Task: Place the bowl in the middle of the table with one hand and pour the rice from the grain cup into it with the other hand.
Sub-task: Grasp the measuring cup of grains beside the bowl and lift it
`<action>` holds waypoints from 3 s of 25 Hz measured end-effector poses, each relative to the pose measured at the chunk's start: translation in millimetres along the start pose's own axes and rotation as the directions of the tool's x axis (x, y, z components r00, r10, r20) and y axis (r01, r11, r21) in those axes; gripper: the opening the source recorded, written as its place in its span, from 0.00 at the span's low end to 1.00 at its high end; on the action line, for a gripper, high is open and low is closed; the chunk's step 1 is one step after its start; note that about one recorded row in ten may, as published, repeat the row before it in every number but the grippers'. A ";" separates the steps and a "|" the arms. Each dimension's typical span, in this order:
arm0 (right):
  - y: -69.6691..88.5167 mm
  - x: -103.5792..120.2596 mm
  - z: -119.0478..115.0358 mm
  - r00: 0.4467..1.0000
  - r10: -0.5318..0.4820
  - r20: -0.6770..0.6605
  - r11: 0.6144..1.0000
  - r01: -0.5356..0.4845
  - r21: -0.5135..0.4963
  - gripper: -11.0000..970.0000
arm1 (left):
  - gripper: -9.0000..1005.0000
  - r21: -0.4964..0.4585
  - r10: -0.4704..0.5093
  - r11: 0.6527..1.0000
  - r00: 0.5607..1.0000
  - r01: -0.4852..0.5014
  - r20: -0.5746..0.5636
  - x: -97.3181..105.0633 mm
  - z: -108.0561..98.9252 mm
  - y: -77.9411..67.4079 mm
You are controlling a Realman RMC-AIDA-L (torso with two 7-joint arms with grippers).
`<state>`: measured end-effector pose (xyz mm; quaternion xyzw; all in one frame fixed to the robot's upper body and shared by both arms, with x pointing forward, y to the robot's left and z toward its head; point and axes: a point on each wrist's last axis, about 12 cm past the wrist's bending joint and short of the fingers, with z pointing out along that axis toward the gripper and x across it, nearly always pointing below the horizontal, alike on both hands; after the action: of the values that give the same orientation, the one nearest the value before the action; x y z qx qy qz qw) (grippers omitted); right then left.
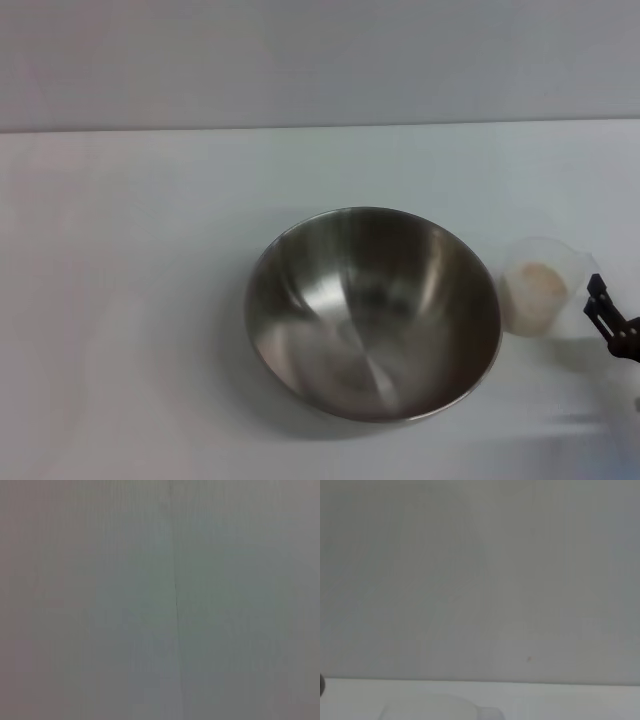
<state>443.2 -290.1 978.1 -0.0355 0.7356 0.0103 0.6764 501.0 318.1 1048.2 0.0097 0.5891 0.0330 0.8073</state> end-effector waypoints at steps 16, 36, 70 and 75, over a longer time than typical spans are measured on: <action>4.9 -1.7 14.5 1.000 -0.004 -0.023 1.000 0.004 -0.027 0.85 | 0.86 -0.005 0.003 1.000 1.000 -0.003 -0.004 0.5 -2.7 1.4; 4.0 -4.6 24.5 1.000 -0.007 -0.026 1.000 0.006 -0.026 0.83 | 0.86 -0.003 0.009 1.000 1.000 -0.009 -0.018 2.6 -6.1 2.1; 10.6 -6.4 26.8 1.000 -0.022 -0.015 0.998 0.021 -0.067 0.15 | 0.86 0.002 0.016 1.000 1.000 -0.016 -0.027 4.1 -6.2 2.5; 11.1 -6.6 27.2 1.000 -0.021 -0.015 0.998 0.020 -0.067 0.09 | 0.86 0.003 0.016 1.000 1.000 -0.016 -0.027 4.0 -6.1 2.2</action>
<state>470.1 -277.1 982.0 -0.0655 0.7398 0.0278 0.6690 496.3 320.4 1042.6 0.0152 0.5999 0.0387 0.7990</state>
